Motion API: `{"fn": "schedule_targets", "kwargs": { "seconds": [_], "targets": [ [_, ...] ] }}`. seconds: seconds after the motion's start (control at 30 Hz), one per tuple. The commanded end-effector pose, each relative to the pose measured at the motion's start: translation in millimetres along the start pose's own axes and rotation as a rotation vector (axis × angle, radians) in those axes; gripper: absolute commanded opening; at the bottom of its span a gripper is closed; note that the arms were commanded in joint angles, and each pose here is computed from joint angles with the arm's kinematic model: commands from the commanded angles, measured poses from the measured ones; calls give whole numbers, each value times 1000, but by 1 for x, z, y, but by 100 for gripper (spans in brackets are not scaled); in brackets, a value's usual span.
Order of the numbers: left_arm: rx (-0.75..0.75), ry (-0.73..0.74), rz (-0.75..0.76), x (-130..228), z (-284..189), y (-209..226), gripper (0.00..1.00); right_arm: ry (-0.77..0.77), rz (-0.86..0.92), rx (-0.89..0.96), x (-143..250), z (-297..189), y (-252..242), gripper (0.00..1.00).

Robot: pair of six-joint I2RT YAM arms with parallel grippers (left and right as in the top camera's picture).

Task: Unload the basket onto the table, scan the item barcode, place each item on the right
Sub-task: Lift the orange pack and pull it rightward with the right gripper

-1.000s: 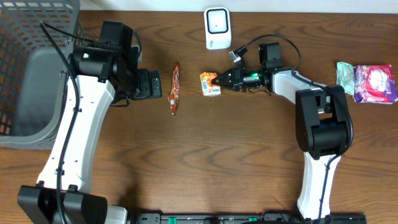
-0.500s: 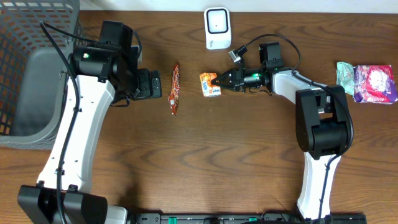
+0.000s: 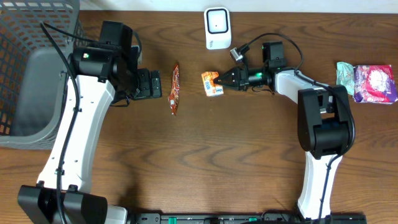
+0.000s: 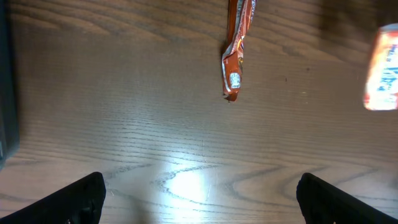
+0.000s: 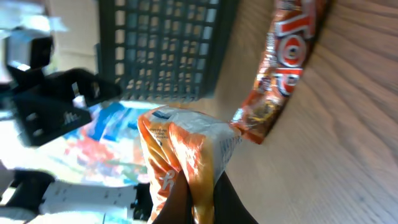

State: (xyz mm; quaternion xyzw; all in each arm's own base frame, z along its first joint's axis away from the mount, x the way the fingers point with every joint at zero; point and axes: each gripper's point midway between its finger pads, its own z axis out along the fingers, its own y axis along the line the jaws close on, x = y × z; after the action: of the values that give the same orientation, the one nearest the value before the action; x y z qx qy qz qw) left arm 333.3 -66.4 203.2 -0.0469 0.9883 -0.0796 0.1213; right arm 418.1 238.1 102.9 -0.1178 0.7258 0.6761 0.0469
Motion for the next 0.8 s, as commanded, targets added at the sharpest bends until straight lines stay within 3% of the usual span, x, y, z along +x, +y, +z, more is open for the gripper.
{"fn": "schedule_targets", "kwargs": {
  "seconds": [0.0,0.77],
  "targets": [
    [-11,5,-6,1,1,2,98,26,-54,-84,1,-5,12,1],
    [-11,5,-6,1,1,2,98,15,-53,-51,-1,-3,6,1]
  ]
}}
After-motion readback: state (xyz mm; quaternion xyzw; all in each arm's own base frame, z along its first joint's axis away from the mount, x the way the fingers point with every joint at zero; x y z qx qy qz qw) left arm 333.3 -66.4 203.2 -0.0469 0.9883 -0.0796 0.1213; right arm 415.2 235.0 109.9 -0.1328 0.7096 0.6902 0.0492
